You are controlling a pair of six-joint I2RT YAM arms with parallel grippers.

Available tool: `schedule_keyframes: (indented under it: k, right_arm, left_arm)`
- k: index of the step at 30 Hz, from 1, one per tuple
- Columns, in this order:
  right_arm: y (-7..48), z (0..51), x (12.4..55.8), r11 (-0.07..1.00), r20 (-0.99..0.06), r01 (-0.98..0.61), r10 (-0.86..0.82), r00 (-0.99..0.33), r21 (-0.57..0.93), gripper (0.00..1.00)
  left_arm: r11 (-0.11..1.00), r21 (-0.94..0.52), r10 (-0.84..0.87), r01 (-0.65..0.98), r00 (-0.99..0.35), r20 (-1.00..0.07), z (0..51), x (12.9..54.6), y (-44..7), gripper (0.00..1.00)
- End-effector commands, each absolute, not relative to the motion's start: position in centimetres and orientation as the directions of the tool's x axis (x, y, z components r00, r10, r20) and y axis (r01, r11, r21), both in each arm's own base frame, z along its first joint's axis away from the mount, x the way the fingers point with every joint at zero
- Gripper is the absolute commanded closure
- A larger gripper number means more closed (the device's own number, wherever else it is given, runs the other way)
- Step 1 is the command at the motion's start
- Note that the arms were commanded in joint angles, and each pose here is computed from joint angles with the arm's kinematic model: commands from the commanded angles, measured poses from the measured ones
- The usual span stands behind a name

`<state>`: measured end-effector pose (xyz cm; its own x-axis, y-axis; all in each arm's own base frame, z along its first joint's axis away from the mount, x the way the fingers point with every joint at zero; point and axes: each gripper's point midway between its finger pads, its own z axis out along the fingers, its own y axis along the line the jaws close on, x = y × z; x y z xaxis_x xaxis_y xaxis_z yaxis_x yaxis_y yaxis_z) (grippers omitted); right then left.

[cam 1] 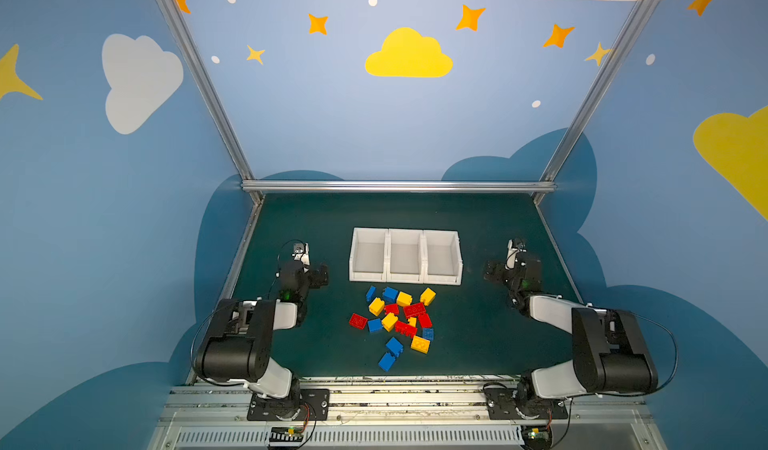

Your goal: Sort the legos into containers by color

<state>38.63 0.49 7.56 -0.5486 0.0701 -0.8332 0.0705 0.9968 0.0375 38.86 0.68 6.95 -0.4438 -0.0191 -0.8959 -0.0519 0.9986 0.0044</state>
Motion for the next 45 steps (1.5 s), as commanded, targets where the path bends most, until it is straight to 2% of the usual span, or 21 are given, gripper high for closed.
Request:
schedule_keyframes:
  k: [1, 28, 33, 38, 43, 45]
  right_arm:
    - [0.6, 8.4, 39.1, 0.997, -0.845, 0.058, 0.067, -0.53, 0.043, 0.01]
    - [0.6, 8.5, 39.1, 0.997, -0.844, 0.055, 0.072, -0.531, 0.051, 0.01]
    - [0.7, 10.3, 39.1, 0.997, -0.836, 0.069, 0.062, -0.545, 0.03, 0.01]
    - [2.6, 13.9, 37.3, 0.999, -0.802, 0.034, 0.041, -0.596, 0.026, 0.01]
    - [6.2, 15.3, 34.8, 0.993, -0.741, -0.074, 0.021, -0.671, 0.096, 0.01]
    - [7.2, 15.0, 33.9, 0.99, -0.706, -0.07, 0.038, -0.707, 0.123, 0.01]
  left_arm:
    - [0.999, 0.01, -0.008, -0.041, -0.414, -0.91, 8.2, 39.4, 0.7, 0.0]
    - [0.999, 0.006, -0.011, -0.04, -0.418, -0.908, 8.1, 39.4, 0.7, 0.0]
    - [1.0, 0.006, 0.002, -0.009, -0.37, -0.929, 10.5, 39.3, 0.1, 0.0]
    - [0.997, -0.075, -0.073, -0.017, -0.533, -0.843, 12.9, 36.9, -1.0, 0.0]
    - [0.995, -0.082, -0.038, 0.053, -0.566, -0.824, 15.2, 34.2, -3.8, 0.0]
    - [0.993, -0.105, -0.05, 0.06, -0.585, -0.809, 15.4, 33.3, -4.8, 0.0]
